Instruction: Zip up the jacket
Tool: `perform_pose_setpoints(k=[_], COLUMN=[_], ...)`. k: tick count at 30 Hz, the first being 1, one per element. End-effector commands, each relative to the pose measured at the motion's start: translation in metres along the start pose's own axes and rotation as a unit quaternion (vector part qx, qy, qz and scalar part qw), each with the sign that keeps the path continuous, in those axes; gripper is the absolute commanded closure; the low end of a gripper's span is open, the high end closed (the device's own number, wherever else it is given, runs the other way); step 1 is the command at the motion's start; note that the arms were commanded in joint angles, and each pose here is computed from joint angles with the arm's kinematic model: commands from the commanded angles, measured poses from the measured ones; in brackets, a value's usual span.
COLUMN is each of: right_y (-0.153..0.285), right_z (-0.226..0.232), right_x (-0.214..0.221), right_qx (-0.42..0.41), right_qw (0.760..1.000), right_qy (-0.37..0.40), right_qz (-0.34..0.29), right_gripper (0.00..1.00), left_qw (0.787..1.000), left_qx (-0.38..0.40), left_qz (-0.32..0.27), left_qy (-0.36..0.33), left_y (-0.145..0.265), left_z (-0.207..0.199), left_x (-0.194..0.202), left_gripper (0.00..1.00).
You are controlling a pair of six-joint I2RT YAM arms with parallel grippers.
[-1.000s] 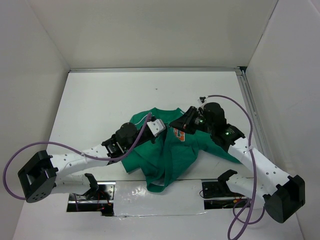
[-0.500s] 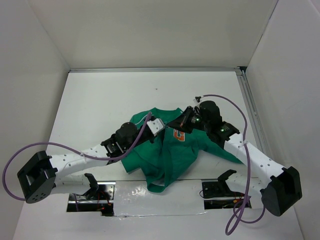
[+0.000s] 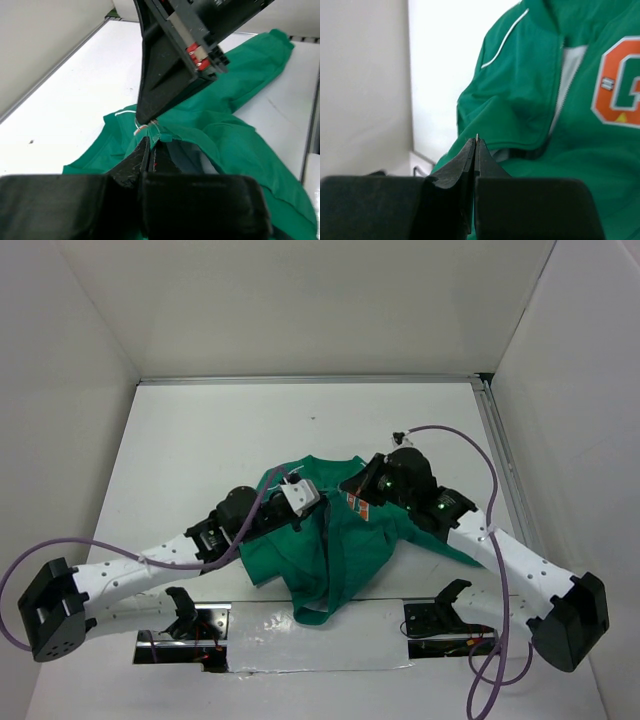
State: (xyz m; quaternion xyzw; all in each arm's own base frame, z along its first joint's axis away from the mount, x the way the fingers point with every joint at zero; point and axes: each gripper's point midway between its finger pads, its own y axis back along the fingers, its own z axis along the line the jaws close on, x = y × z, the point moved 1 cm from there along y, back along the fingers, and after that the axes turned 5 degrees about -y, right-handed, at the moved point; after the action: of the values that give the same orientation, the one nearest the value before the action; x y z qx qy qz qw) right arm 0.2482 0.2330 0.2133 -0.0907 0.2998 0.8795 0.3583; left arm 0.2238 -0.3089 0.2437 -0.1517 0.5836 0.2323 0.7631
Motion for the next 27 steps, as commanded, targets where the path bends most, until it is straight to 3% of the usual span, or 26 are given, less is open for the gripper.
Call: perform_pose_setpoints(k=[1, 5, 10, 13, 18, 21, 24, 27], right_y=[-0.002, -0.011, -0.047, -0.06, -0.064, -0.065, -0.074, -0.089], right_z=[-0.02, -0.02, -0.058, -0.063, -0.101, -0.144, -0.166, -0.154], right_x=[-0.039, -0.063, -0.107, -0.161, -0.253, -0.298, -0.337, -0.375], right_qx=[0.082, 0.115, 0.22, 0.229, 0.309, 0.358, 0.362, 0.336], right_qw=[0.99, 0.978, 0.95, 0.938, 0.888, 0.861, 0.86, 0.865], right_qy=[0.046, 0.059, 0.068, 0.045, 0.023, 0.011, 0.001, 0.016], right_qz=[-0.109, -0.161, -0.212, -0.257, -0.341, -0.36, -0.359, -0.371], right_gripper=[1.0, 1.0, 1.0, 1.0, 1.0, 1.0, 1.0, 1.0], left_qw=[0.996, 0.994, 0.99, 0.99, 0.994, 0.994, 0.994, 0.994], left_qx=[0.009, 0.024, 0.026, 0.013, -0.006, -0.022, -0.024, -0.004], left_qz=[-0.091, -0.106, -0.135, -0.138, -0.097, -0.095, -0.084, -0.066], left_qy=[0.01, 0.02, 0.011, 0.01, 0.041, 0.045, 0.069, 0.087], left_y=[0.011, 0.019, 0.039, 0.047, 0.052, 0.061, 0.068, 0.068], left_z=[0.005, 0.0, 0.002, 0.005, 0.007, 0.01, 0.007, -0.003], left_x=[-0.063, -0.074, -0.096, -0.094, -0.072, -0.066, -0.057, -0.043], left_gripper=[1.0, 1.0, 1.0, 1.0, 1.0, 1.0, 1.0, 1.0])
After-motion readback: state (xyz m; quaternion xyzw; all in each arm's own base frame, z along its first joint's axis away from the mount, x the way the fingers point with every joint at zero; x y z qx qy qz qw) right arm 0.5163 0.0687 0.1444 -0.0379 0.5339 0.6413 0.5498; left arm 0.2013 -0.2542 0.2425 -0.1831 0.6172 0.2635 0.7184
